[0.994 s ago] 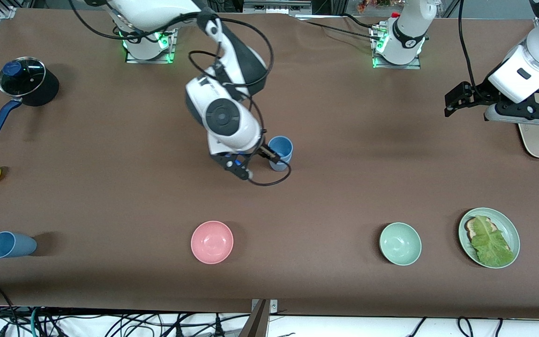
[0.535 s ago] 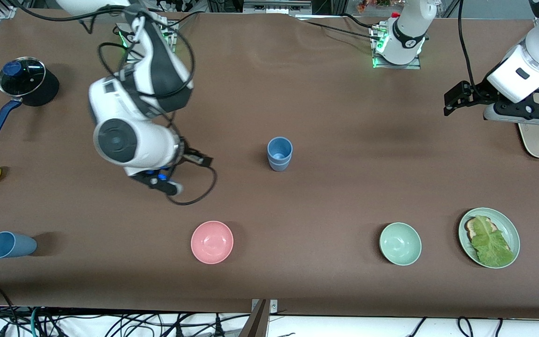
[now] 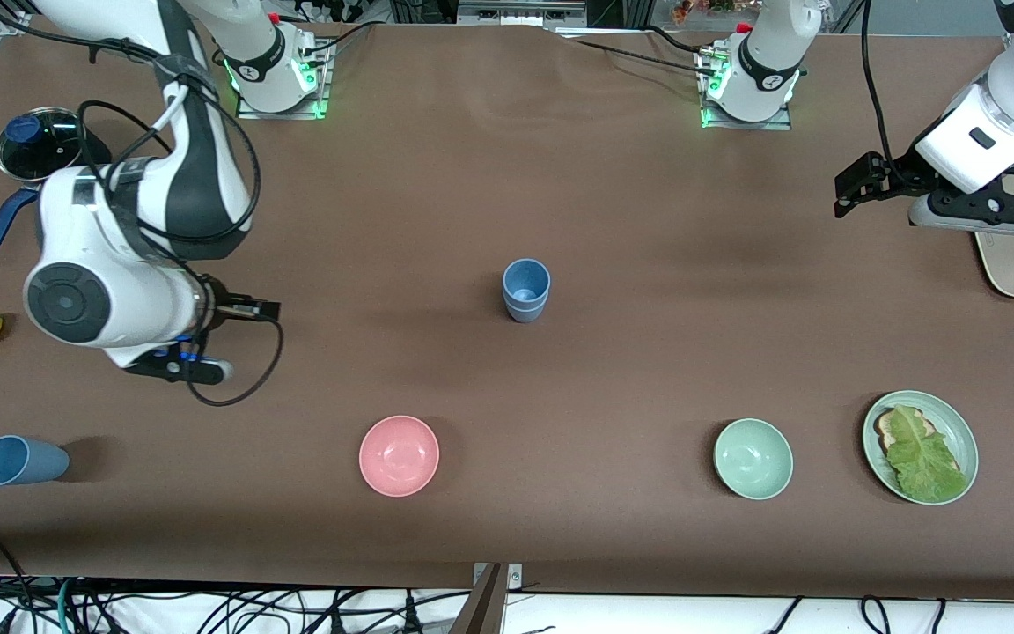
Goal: Stack blue cups with both arms
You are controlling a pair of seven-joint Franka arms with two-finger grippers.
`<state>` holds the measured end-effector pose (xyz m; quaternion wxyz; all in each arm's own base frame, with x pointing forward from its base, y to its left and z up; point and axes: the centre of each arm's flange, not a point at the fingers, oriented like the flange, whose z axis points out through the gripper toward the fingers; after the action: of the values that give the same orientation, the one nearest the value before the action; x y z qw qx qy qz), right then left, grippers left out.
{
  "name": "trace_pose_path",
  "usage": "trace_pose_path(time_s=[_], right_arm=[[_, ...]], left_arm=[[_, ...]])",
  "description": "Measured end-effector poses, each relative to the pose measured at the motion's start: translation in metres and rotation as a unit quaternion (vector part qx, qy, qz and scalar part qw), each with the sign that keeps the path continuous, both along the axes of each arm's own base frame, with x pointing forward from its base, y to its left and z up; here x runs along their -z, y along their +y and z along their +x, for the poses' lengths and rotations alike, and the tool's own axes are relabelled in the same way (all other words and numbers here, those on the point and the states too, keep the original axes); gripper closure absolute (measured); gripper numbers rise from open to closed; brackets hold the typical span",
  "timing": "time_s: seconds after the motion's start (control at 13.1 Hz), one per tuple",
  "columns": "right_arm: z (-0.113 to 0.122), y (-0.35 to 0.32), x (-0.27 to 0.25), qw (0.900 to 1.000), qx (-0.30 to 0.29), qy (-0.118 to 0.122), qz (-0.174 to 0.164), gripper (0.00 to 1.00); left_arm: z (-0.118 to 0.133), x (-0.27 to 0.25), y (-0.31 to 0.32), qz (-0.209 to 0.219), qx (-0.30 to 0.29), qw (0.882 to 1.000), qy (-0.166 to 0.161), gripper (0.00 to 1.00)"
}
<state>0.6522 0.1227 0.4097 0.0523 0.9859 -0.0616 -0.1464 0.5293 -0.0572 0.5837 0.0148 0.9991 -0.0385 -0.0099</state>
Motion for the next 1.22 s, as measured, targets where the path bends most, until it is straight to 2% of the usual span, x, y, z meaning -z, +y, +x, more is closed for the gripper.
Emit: trace_pose_path(time_s=[0.15,0.31,0.54,0.69,0.99,1.07,1.22], right_arm=[[-0.012,-0.033,0.000,0.999,-0.022,-0.031,-0.005,0.00],[-0.042,-0.043,-0.019,0.998,-0.038,-0.049,0.005,0.00],[-0.074,-0.066,-0.080,0.995,-0.042,-0.088,0.017,0.00],[-0.094,-0.080,-0.121,0.994,-0.039,-0.105,0.018,0.00],[-0.117,-0.099,-0.188,0.987,-0.024,-0.160,0.014,0.00],[-0.120,-0.098,-0.196,0.986,-0.024,-0.163,0.016,0.00],[-0.120,-0.093,-0.194,0.988,-0.025,-0.153,0.023,0.00]], left_arm=[[0.000,0.000,-0.003,0.000,0.002,1.000,0.000,0.00],[-0.001,-0.001,-0.005,0.000,0.005,1.000,0.000,0.00],[-0.001,-0.001,-0.006,0.000,0.005,1.000,-0.001,0.00],[-0.001,-0.001,-0.006,0.000,0.005,1.000,-0.001,0.00],[-0.001,-0.001,-0.006,0.000,0.006,1.000,-0.001,0.00],[-0.001,-0.001,-0.007,0.000,0.006,1.000,-0.001,0.00],[-0.001,-0.001,-0.008,0.001,0.007,1.000,-0.001,0.00]])
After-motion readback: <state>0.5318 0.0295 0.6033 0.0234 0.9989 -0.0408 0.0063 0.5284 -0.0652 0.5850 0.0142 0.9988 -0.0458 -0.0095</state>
